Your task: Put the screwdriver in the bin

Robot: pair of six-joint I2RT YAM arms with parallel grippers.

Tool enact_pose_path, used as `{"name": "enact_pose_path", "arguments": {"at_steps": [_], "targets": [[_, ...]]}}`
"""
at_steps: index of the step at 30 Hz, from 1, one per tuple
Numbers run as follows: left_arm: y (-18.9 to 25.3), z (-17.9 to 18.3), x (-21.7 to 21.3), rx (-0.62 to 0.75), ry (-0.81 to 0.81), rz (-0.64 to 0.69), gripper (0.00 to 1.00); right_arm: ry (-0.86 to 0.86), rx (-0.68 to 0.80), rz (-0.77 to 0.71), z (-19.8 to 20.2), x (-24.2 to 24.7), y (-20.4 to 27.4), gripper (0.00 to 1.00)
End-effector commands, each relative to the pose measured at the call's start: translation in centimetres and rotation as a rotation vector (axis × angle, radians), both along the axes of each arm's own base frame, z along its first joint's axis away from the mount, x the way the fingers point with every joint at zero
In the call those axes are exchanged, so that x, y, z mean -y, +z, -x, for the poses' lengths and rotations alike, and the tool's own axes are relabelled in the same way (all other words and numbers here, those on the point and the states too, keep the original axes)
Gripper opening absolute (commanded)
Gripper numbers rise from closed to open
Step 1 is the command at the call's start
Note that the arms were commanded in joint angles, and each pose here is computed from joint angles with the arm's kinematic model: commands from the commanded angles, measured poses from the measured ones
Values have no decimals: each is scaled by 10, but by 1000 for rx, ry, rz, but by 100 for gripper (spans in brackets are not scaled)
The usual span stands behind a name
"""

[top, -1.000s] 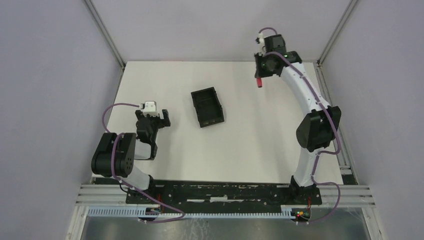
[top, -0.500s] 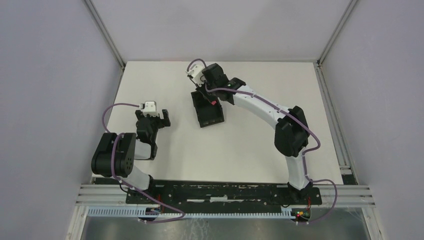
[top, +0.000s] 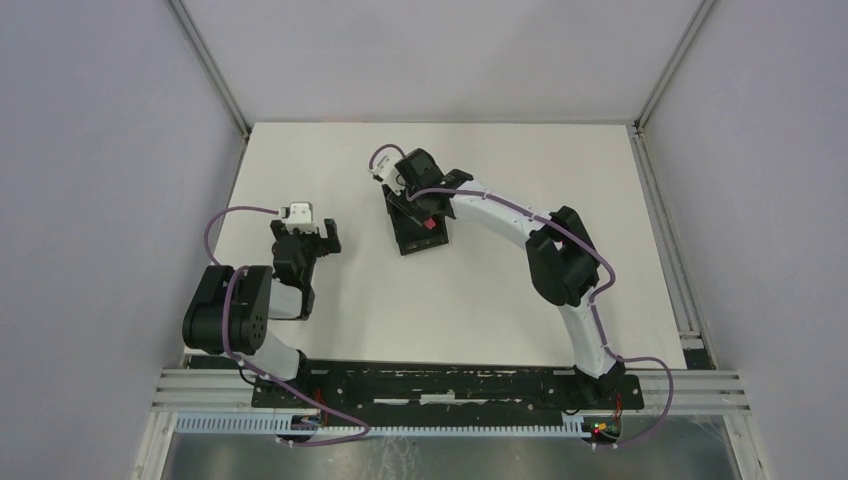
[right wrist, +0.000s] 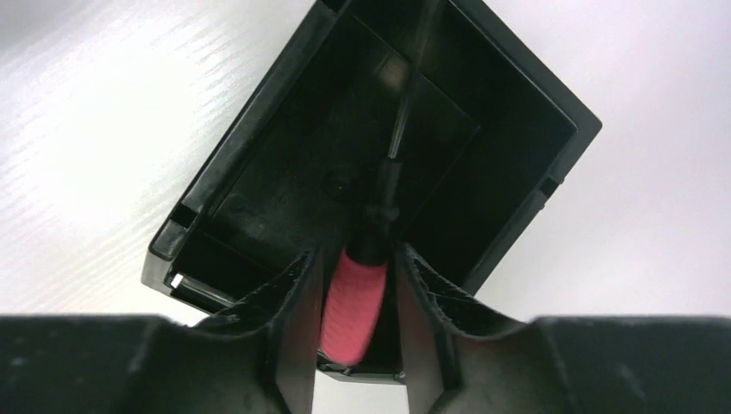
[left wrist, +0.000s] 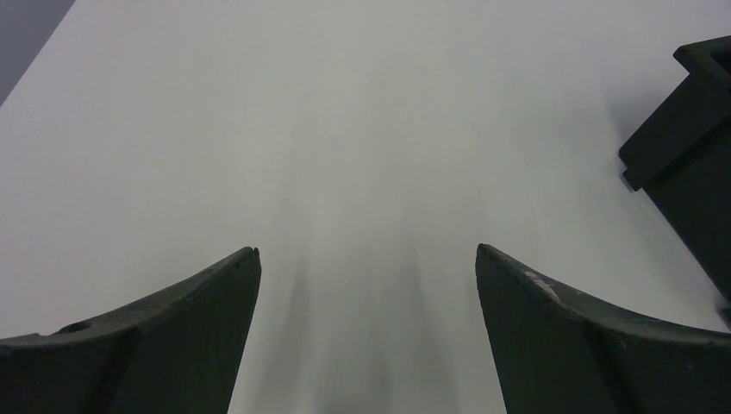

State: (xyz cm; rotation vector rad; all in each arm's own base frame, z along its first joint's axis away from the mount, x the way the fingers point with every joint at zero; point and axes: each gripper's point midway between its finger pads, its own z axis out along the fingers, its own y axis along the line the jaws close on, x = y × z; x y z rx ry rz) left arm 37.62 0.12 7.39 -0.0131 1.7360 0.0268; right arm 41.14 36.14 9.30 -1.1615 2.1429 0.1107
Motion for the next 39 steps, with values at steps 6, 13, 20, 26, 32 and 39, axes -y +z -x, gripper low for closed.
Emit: {"name": "enact_pose_path", "arguments": {"at_steps": [6, 13, 20, 26, 32, 39], "targets": [[14, -4, 1, 50, 3, 34, 100, -55, 145, -137, -15, -14, 75, 59], [14, -4, 0, 50, 3, 34, 100, -110, 270, -268, -15, 3, 150, 71], [14, -4, 1, 50, 2, 34, 100, -146, 276, -341, -1, 34, 175, 81], [14, -4, 1, 50, 3, 34, 100, -326, 325, -356, 6, 122, 158, 98], [14, -4, 1, 49, 2, 34, 100, -558, 405, -392, 31, 238, 112, 98], [14, -4, 0, 50, 3, 34, 100, -826, 501, -372, 73, 334, 39, 98]]}}
